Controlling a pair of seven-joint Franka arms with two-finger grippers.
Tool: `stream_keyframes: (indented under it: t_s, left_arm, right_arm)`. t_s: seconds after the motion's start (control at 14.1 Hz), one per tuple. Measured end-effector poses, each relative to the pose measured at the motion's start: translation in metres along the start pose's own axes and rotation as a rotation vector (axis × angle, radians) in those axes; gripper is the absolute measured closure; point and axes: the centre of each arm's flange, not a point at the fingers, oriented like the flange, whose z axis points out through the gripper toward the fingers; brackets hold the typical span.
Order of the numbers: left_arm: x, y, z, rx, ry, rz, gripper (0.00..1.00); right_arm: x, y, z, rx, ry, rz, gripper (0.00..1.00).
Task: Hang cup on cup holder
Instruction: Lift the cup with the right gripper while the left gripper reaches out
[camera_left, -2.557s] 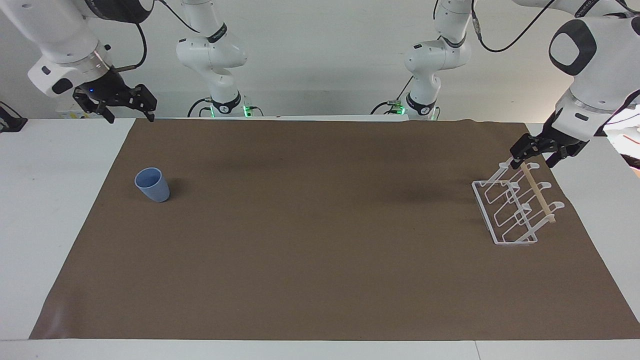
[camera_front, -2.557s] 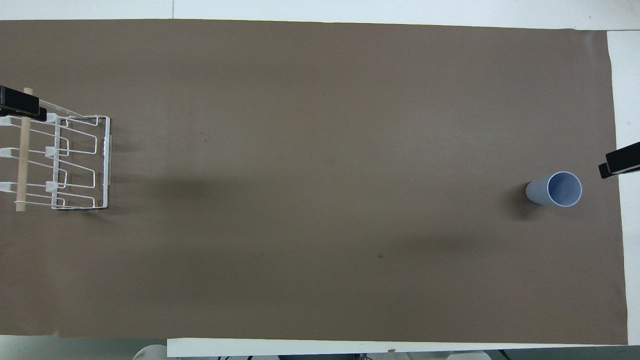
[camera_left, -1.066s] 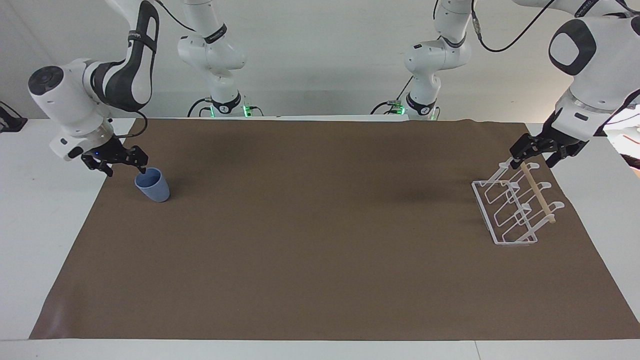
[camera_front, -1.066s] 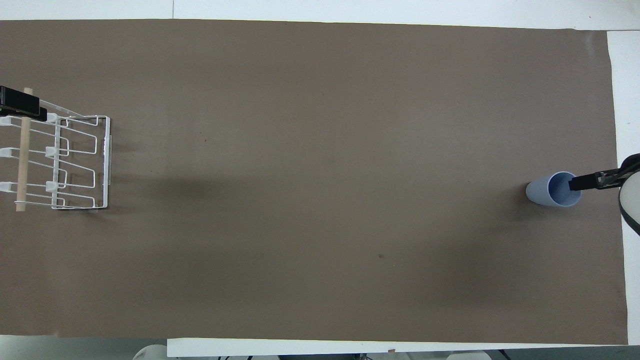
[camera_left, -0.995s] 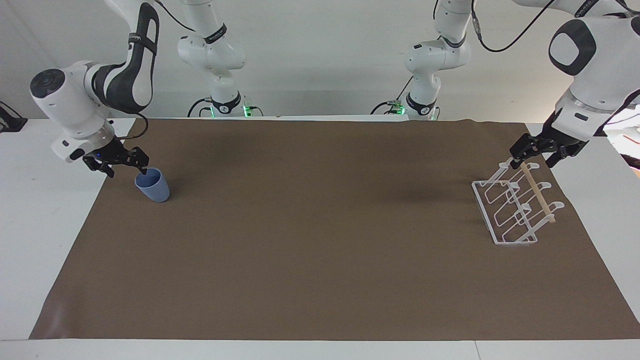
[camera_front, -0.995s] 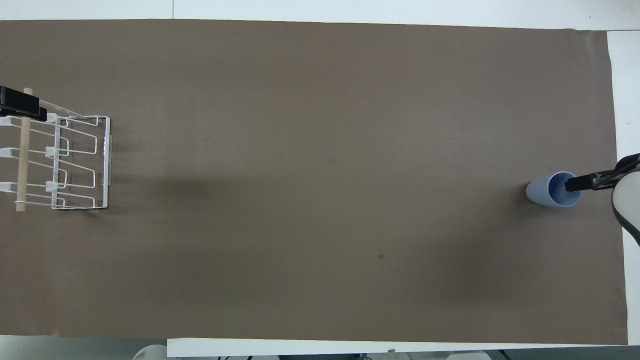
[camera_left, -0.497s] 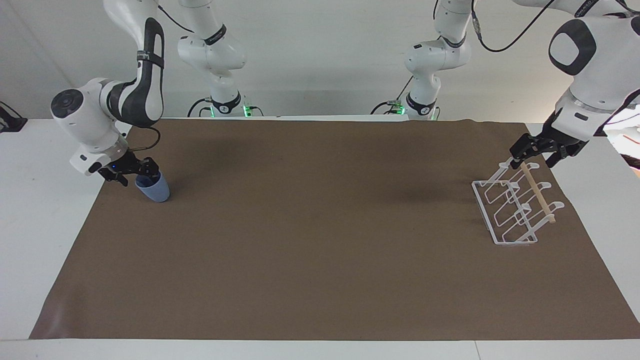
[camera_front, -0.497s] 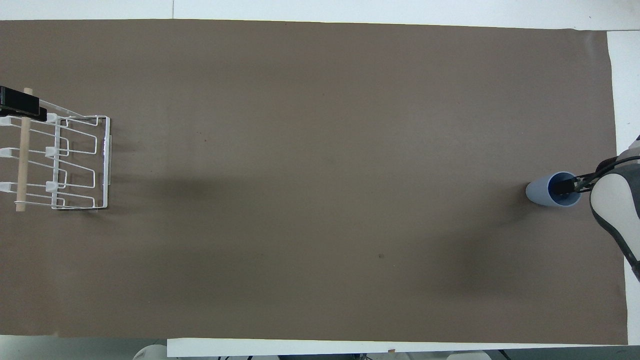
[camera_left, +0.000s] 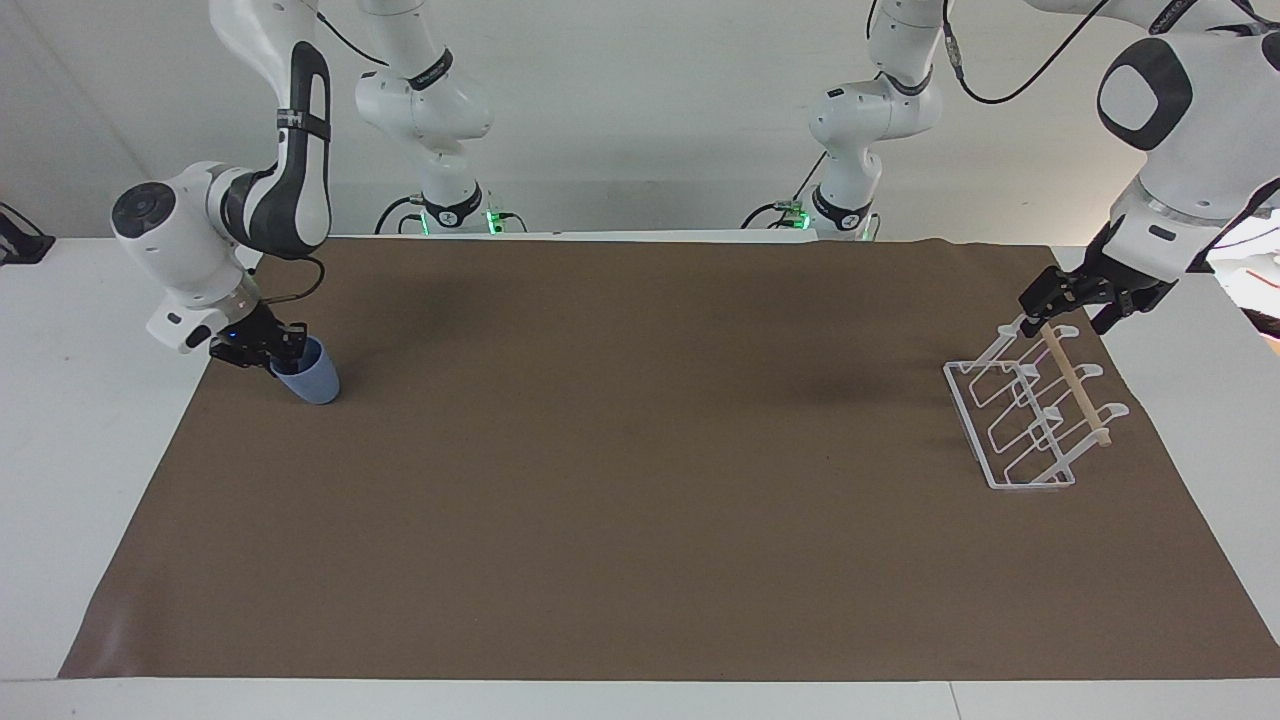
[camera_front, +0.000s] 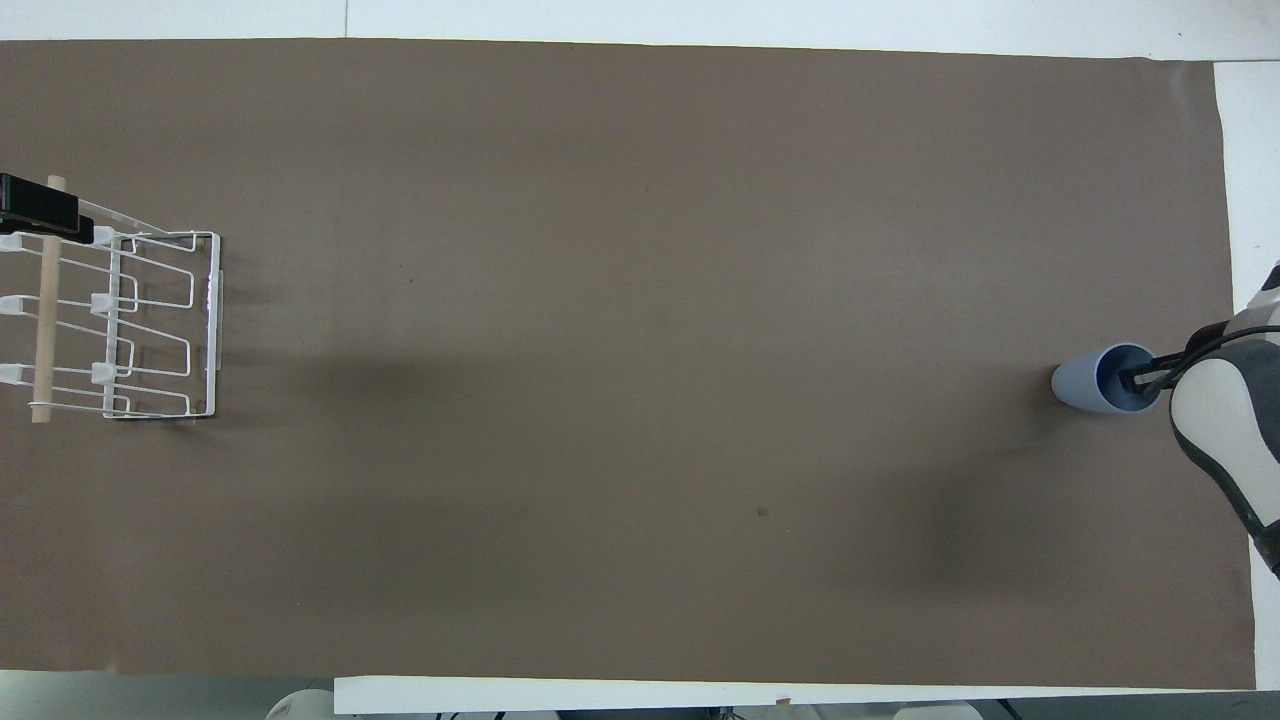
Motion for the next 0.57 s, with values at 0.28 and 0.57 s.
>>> stream_keyframes:
  t_s: [0.28, 0.57]
  left_arm:
    - [-0.004, 0.0, -0.006, 0.001, 0.002, 0.0, 0.0]
    - [-0.009, -0.007, -0.008, 0.002, -0.012, -0.029, 0.0]
  right_arm:
    - [0.004, -0.005, -0.017, 0.055, -0.059, -0.018, 0.96]
    - [0.049, -0.074, -0.124, 0.437, 0.013, -0.009, 0.96]
